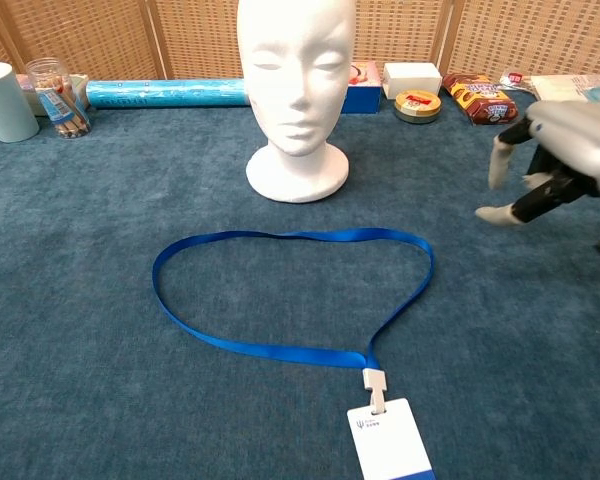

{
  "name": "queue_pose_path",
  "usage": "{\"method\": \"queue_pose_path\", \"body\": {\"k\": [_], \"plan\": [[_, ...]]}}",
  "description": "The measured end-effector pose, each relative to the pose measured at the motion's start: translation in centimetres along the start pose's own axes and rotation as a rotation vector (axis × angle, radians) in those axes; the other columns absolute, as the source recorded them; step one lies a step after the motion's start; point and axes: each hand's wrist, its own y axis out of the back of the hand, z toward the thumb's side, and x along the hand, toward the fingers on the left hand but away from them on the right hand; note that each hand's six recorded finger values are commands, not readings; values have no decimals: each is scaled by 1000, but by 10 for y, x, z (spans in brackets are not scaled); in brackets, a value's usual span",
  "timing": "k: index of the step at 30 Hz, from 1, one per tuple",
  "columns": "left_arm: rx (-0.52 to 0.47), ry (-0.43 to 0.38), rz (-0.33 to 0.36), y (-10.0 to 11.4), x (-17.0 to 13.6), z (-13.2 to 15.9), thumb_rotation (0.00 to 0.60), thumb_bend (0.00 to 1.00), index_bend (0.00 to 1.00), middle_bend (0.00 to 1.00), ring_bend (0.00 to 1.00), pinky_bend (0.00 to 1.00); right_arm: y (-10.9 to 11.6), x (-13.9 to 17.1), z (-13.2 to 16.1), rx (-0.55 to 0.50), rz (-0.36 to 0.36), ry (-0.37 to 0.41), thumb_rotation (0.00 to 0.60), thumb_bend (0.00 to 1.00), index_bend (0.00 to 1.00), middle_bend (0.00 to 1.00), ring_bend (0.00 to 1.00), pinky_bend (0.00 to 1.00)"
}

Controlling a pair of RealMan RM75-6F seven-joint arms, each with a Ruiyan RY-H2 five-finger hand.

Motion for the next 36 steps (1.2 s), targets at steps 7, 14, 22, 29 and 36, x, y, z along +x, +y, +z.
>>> {"method": "queue_pose_path", "body": {"k": [7, 14, 22, 29, 36], "plan": [[3, 3, -7, -2, 4, 0, 571, 189, 437, 427, 417, 347, -17, -16, 19, 10, 37, -7, 456, 288, 482, 984, 1000, 1000], [-2, 9, -23, -6, 5, -2, 570, 190, 437, 427, 417, 347, -34, -30, 28, 20, 71, -31, 457, 288, 482, 983, 1000, 1000], [-6, 27, -33, -8, 5, -8, 567, 189, 436, 427, 417, 347, -45, -40, 38, 35, 86, -46, 457, 288, 483, 984, 1000, 1000], [-8, 33, -38, -11, 4, -10, 564, 189, 437, 427, 417, 347, -50, -46, 43, 56, 89, -51, 495, 289, 493, 984, 1000, 1000], [-13, 40, -37, -11, 3, -12, 569, 189, 437, 427, 417, 347, -55, -50, 41, 80, 90, -66, 514, 299, 502, 984, 1000, 1000]]}}
